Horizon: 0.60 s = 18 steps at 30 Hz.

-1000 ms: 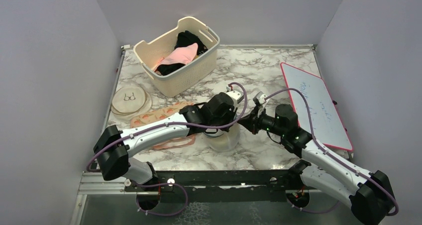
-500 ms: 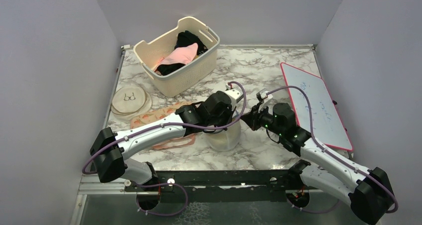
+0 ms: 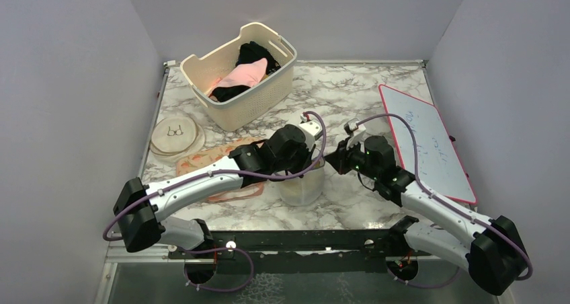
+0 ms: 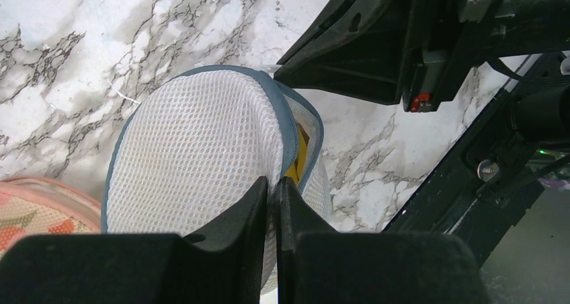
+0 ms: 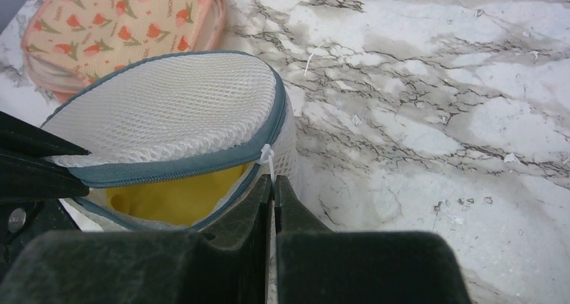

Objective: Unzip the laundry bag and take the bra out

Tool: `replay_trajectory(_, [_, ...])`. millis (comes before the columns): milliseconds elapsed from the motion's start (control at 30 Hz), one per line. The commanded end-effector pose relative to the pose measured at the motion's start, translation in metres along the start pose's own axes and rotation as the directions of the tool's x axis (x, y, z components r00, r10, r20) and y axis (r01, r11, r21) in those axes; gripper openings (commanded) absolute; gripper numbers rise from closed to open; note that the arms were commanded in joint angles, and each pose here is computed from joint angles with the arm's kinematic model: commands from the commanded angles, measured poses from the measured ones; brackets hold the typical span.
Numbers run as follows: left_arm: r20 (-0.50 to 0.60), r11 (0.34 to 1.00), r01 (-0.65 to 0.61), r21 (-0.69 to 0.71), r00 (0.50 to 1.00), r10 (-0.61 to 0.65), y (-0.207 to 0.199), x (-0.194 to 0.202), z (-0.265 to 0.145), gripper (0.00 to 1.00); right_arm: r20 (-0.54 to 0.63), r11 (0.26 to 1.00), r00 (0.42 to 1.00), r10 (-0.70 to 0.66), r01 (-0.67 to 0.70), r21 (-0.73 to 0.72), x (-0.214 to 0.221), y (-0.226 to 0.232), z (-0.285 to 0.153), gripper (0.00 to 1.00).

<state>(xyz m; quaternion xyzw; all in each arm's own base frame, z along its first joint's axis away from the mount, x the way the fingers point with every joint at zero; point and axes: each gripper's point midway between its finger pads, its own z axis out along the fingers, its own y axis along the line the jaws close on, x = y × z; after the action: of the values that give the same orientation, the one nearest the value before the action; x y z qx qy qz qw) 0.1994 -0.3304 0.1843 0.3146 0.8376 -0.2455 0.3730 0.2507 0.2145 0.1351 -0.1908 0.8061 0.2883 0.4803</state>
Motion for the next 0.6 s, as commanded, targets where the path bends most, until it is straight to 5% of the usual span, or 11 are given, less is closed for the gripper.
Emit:
replay_trajectory(0, [0.075,0.998,0.002,0.068,0.997,-0.007,-0.013,-0.017,-0.012,0.00,0.051,1.000,0.999,0.005,-0.003,-0.026,-0.017,0.004,0.001,0.01])
replay_trajectory(400, [0.120,0.999,0.028,-0.029,0.993,-0.024,0.001,-0.036,-0.009,0.00,0.236,0.994,0.969,-0.071,0.088,-0.061,-0.061,0.021,-0.037,0.01])
replay_trajectory(567, [0.054,0.999,0.012,-0.049,0.999,-0.010,0.003,-0.025,0.002,0.05,0.201,0.992,0.976,-0.087,0.104,-0.077,-0.047,0.020,-0.032,0.01])
